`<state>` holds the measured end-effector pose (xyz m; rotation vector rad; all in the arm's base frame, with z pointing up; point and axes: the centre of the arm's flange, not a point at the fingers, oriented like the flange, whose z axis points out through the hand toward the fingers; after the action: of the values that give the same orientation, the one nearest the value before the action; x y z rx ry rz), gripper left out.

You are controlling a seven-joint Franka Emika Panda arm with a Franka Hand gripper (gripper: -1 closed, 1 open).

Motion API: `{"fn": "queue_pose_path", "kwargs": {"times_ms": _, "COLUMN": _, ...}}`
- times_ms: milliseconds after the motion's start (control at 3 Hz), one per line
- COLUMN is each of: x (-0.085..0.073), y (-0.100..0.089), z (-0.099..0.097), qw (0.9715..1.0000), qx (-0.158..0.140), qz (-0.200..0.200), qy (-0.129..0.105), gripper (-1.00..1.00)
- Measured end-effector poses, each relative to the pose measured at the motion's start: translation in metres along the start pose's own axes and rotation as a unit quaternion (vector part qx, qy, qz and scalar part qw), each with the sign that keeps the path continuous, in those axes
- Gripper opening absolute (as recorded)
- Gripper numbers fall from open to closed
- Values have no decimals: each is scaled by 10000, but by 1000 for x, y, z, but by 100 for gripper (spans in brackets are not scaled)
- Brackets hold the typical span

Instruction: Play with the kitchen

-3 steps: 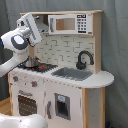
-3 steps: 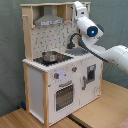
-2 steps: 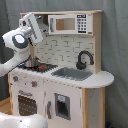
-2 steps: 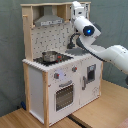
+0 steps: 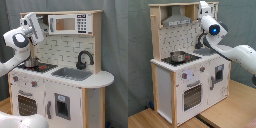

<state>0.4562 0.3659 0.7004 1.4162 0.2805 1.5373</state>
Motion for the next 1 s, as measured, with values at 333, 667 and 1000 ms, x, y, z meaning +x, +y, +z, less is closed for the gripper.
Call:
{"fn": "queue_pose_path", "kwargs": {"times_ms": 333, "x": -1, "y": -1, "z": 4, "qw": 10000, "qx": -30, "qz": 40, "qy": -86, "gripper": -100}}
{"fn": "queue_pose_path", "kwargs": {"times_ms": 667, "x": -12, "y": -5, "z": 23, "qw": 9983, "qx": -149, "qz": 136, "qy": -547, "gripper": -100}}
{"fn": "queue_pose_path", "kwargs": {"times_ms": 1000, "x": -33, "y": 2, "z": 58, "qw": 9935, "qx": -420, "qz": 109, "qy": -1055, "gripper": -100}}
